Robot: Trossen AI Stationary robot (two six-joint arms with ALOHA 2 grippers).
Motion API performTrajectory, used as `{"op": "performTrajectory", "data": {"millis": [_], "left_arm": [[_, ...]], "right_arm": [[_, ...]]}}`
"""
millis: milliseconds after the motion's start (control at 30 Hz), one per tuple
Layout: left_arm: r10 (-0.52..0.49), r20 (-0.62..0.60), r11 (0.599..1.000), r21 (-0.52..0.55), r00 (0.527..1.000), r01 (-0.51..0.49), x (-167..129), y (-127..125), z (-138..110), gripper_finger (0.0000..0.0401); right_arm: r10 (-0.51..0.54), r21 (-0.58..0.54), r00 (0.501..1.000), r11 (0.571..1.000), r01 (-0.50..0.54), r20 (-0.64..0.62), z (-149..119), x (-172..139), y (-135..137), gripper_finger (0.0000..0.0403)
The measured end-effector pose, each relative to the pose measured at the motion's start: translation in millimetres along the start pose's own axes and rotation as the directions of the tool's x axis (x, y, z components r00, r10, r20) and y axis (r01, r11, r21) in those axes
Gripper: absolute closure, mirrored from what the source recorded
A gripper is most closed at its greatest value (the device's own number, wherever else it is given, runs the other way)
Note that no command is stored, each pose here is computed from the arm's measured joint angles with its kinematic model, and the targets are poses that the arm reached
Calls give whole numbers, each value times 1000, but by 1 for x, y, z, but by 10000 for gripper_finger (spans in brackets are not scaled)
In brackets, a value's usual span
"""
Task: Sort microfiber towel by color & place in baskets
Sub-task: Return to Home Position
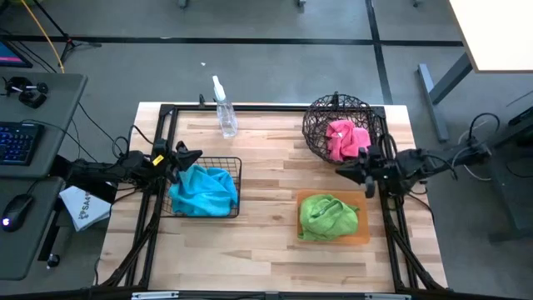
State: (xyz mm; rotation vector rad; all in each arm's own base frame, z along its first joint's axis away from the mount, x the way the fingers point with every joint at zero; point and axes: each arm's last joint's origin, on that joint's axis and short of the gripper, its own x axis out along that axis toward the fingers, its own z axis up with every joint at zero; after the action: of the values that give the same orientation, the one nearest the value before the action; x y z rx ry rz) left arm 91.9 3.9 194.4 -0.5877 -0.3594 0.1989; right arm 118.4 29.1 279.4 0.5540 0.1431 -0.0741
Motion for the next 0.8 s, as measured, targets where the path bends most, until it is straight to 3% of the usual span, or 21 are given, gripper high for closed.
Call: {"op": "performTrajectory", "data": {"millis": [233,533,800], "left_arm": [[2,-4,998,57,1000,-2,0,0,0,400],[2,-4,998,58,1000,-2,0,0,0,400],[3,-5,998,59,1000,-3,0,0,-1,400]], "right_arm": [[5,-47,994,999,0,106,-25,-3,-35,403],[141,-111,967,987,-120,213,-61,-4,-59,403],[88,-182,955,983,-37,282,-72,-4,-75,403]]}}
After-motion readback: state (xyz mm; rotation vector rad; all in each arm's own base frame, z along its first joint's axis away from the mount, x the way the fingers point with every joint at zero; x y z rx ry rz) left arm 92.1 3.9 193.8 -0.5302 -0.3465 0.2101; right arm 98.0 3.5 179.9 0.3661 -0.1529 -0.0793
